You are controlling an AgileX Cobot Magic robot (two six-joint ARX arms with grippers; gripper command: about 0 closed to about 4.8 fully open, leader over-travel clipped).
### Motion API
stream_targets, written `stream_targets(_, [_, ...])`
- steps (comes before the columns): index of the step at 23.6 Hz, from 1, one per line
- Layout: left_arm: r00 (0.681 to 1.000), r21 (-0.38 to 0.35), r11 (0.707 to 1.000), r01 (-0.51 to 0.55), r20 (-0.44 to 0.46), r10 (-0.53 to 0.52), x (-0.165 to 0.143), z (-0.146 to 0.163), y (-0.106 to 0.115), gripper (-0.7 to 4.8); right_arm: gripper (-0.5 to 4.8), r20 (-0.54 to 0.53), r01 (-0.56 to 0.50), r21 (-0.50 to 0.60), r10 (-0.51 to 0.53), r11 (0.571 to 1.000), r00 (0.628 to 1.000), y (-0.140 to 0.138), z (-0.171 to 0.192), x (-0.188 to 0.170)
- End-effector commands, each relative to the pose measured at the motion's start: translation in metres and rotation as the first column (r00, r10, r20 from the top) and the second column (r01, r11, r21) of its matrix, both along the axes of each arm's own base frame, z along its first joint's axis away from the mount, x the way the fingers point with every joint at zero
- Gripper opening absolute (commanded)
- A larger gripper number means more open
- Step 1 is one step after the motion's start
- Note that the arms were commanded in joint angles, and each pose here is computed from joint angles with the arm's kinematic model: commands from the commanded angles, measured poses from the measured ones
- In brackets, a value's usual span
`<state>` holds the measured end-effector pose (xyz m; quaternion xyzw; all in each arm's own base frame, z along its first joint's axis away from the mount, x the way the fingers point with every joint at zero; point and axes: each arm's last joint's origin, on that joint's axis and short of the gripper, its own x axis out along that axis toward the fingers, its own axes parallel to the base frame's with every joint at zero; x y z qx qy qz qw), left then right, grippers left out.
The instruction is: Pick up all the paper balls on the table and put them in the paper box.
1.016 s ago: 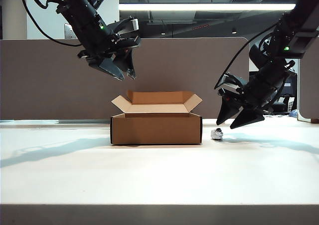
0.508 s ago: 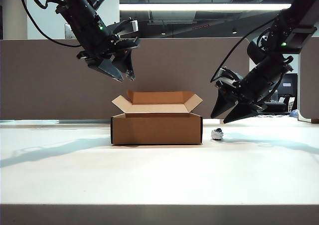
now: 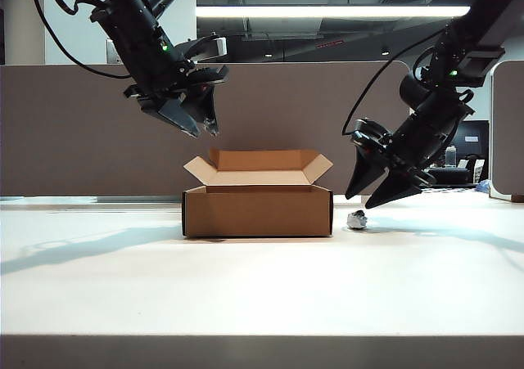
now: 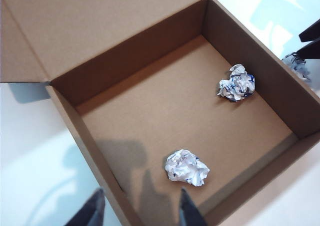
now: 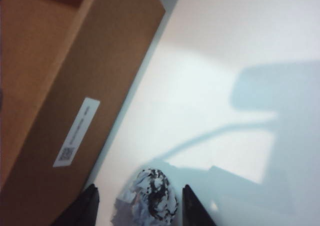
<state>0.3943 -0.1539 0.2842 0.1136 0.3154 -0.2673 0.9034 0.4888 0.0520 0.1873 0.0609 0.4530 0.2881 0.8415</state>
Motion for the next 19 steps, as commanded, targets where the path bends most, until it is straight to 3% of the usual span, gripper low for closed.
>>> stream_targets(1, [1.0, 0.006, 1.0, 0.005, 0.014, -0.005, -0.0008, 0.0043, 0.0002, 1.83, 2.38, -0.014, -0.006, 0.009, 0.006, 1.0, 1.0, 0.0006, 0.004, -0.0012])
stream_targets(19, [1.0, 0.014, 1.0, -0.005, 0.016, 0.005, -0.0006, 0.0042, 0.0009, 1.83, 2.37, -0.076, 0.001, 0.005, -0.001, 1.0, 0.997, 0.0013, 0.0019, 0.0066])
